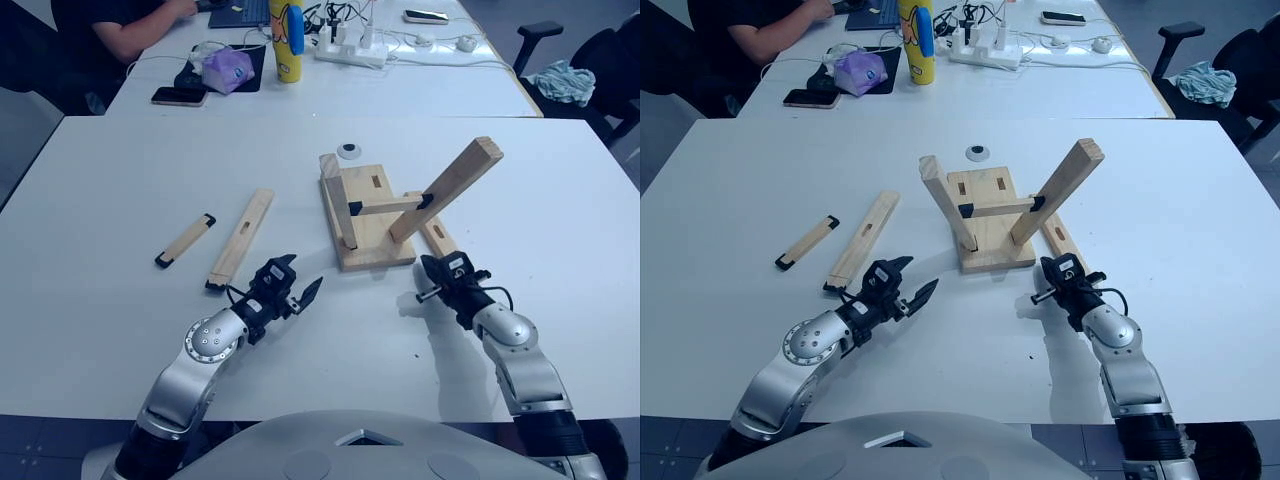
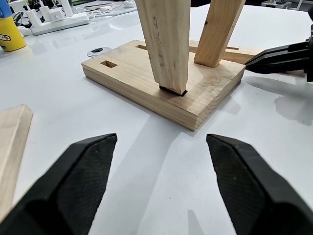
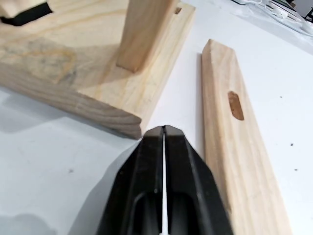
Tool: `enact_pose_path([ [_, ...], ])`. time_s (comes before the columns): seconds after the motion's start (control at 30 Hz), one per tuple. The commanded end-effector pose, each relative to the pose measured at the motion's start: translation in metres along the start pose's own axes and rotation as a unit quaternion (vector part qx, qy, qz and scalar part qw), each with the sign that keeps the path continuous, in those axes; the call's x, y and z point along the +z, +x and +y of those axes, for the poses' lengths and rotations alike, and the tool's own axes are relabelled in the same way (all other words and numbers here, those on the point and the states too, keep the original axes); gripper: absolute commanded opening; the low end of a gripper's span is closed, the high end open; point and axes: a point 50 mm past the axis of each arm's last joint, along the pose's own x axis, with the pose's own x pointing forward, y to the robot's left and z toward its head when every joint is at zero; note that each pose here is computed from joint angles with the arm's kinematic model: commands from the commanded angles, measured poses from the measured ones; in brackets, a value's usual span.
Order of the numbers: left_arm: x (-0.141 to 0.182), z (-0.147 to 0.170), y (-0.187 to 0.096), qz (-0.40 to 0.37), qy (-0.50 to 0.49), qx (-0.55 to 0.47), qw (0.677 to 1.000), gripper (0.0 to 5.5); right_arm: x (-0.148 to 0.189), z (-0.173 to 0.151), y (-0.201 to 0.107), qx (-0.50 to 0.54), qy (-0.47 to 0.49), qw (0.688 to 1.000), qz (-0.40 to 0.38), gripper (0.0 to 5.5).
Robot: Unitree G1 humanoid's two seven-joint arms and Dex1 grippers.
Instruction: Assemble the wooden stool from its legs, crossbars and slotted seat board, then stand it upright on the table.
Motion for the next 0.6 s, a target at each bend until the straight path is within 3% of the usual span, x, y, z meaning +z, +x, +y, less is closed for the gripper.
enact_pose_path([
  [0.03,0.012,0.005,0.003,-0.029,0.012,0.026,0.999,3.40,0.002,0.016,0.012,0.029,0.003,1.000,0.004,0.00],
  [0.23,0.033,0.013,0.004,-0.080,-0.007,0.086,0.993,3.40,0.015,0.047,0.025,0.046,0.023,0.999,-0.009,0.00],
  [0.4,0.047,0.017,0.002,-0.105,-0.011,0.129,0.986,3.40,0.014,0.037,0.030,-0.011,0.012,1.000,0.015,0.00],
  [0.6,0.035,0.020,-0.013,-0.098,-0.026,0.179,0.979,3.20,0.015,0.028,0.014,-0.008,0.036,0.999,-0.005,0.00],
])
